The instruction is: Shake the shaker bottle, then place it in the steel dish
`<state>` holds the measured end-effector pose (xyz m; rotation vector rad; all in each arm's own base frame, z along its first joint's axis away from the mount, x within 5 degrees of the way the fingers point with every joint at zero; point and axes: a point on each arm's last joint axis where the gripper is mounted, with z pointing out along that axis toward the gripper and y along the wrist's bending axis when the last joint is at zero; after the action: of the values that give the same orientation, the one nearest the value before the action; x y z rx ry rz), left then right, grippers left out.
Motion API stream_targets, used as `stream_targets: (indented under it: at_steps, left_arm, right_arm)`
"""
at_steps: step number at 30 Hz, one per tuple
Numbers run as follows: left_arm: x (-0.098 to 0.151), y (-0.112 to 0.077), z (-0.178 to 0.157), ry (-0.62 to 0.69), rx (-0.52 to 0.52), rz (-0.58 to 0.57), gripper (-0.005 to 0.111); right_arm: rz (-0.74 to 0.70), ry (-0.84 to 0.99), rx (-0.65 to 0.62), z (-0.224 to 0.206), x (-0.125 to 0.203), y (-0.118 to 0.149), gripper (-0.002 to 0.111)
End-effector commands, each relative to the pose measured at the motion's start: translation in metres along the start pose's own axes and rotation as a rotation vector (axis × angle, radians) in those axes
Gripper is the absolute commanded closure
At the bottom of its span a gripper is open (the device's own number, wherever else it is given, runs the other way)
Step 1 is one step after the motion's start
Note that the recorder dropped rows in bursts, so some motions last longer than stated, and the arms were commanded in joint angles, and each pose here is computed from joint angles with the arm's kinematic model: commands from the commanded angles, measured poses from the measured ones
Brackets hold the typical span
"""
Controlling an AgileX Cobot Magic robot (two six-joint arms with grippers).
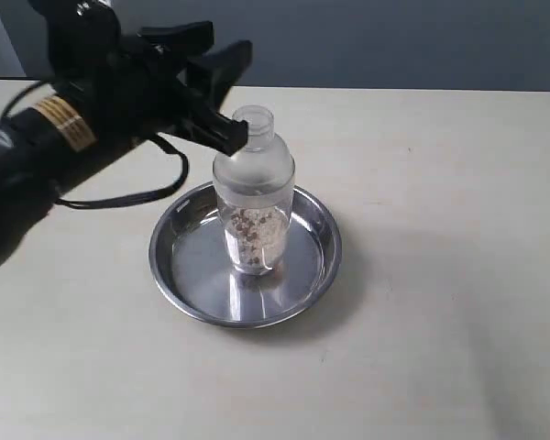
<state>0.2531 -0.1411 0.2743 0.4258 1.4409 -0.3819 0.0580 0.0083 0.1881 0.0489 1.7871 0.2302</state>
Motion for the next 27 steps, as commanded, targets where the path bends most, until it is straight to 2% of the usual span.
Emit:
stream_targets:
  at_steps: [1, 4, 7, 14, 20, 27]
  left_arm:
    - [-0.035, 0.009, -0.035, 0.098, -0.076, 0.033, 0.104]
    - [-0.053, 0.014, -0.062, 0.147, -0.131, 0.066, 0.106]
    - [-0.06, 0.018, -0.09, 0.148, -0.172, 0.046, 0.106]
    - [-0.044, 0.018, -0.162, 0.071, -0.217, -0.079, 0.106]
    - [-0.024, 0.016, -0.189, 0.044, -0.215, -0.041, 0.106]
    - [-0.005, 0.013, -0.194, 0.091, -0.183, -0.042, 0.106]
  right_arm:
    - [-0.005, -0.008, -0.004, 0.0, -0.001, 0.0, 0.109]
    - [-0.005, -0.008, -0.004, 0.0, -0.001, 0.0, 0.109]
    - [-0.005, -0.008, -0.004, 0.0, -0.001, 0.0, 0.109]
    - [-0.005, -0.008, -0.004, 0.0, -0.001, 0.0, 0.109]
    - [-0.005, -0.01, -0.004, 0.0, -0.001, 0.0, 0.109]
    - [-0.005, -0.01, -0.004, 0.0, -0.001, 0.0, 0.109]
